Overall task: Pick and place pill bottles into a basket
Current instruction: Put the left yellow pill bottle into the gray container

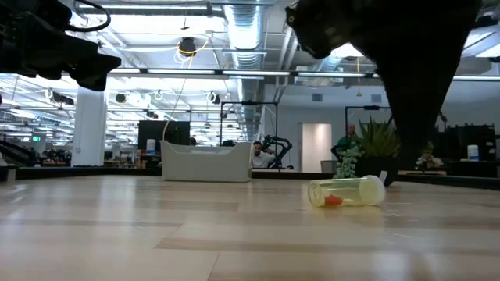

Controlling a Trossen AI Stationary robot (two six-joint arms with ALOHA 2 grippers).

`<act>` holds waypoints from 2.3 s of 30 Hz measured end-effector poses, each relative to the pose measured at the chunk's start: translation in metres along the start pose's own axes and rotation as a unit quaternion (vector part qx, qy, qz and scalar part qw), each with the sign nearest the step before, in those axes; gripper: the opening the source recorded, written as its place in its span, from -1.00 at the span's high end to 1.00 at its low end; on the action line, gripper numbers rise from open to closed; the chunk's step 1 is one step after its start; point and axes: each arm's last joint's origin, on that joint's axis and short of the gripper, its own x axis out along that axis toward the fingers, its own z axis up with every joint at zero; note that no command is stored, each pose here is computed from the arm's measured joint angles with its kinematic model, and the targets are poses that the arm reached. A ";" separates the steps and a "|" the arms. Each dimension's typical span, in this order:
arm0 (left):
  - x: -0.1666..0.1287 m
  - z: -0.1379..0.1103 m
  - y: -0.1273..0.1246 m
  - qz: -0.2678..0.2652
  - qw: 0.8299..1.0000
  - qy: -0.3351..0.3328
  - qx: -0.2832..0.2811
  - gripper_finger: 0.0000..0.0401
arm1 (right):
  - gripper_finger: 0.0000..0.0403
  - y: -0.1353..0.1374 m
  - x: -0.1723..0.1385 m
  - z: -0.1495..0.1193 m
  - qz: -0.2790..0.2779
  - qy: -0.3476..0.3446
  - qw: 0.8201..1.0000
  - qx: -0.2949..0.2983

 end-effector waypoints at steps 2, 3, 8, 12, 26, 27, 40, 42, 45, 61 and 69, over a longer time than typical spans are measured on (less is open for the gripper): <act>0.000 0.000 0.000 0.000 1.000 0.000 0.000 -0.04 | -0.35 -0.004 0.000 0.004 -0.004 0.007 0.999 -0.048; 0.000 0.000 0.000 0.000 1.000 0.000 0.000 -0.04 | -0.35 -0.006 0.000 0.006 -0.008 0.010 0.998 -0.069; 0.000 0.000 0.000 0.000 1.000 0.000 0.000 -0.04 | -0.35 -0.016 0.000 0.015 -0.025 0.026 0.987 -0.154; 0.000 0.000 0.000 0.000 1.000 0.000 0.000 -0.04 | -0.35 -0.019 0.000 0.019 -0.029 0.023 0.979 -0.200; 0.000 0.000 0.000 0.000 1.000 0.000 0.000 -0.04 | -0.16 -0.019 0.001 0.027 -0.024 0.003 0.960 -0.279; 0.000 0.000 0.000 0.000 1.000 0.000 0.000 -0.04 | -0.14 -0.019 0.001 0.029 -0.020 -0.002 0.959 -0.282; 0.000 0.000 0.000 0.000 1.000 0.000 0.000 -0.04 | -0.01 -0.019 0.007 0.044 0.001 -0.028 0.951 -0.309; 0.000 0.000 0.000 0.000 1.000 0.000 0.000 -0.04 | -0.01 -0.019 0.012 0.045 0.007 -0.033 0.951 -0.307; 0.000 0.000 0.000 0.000 1.000 0.000 0.000 -0.04 | -0.02 -0.020 0.019 0.044 0.005 -0.028 0.951 -0.308; 0.000 0.000 0.000 0.000 1.000 0.000 0.000 -0.04 | 0.07 -0.024 0.046 0.040 0.014 -0.028 0.952 -0.306; 0.000 0.000 0.000 0.000 1.000 0.000 0.000 -0.04 | 0.44 -0.028 0.046 0.046 0.015 -0.026 0.955 -0.295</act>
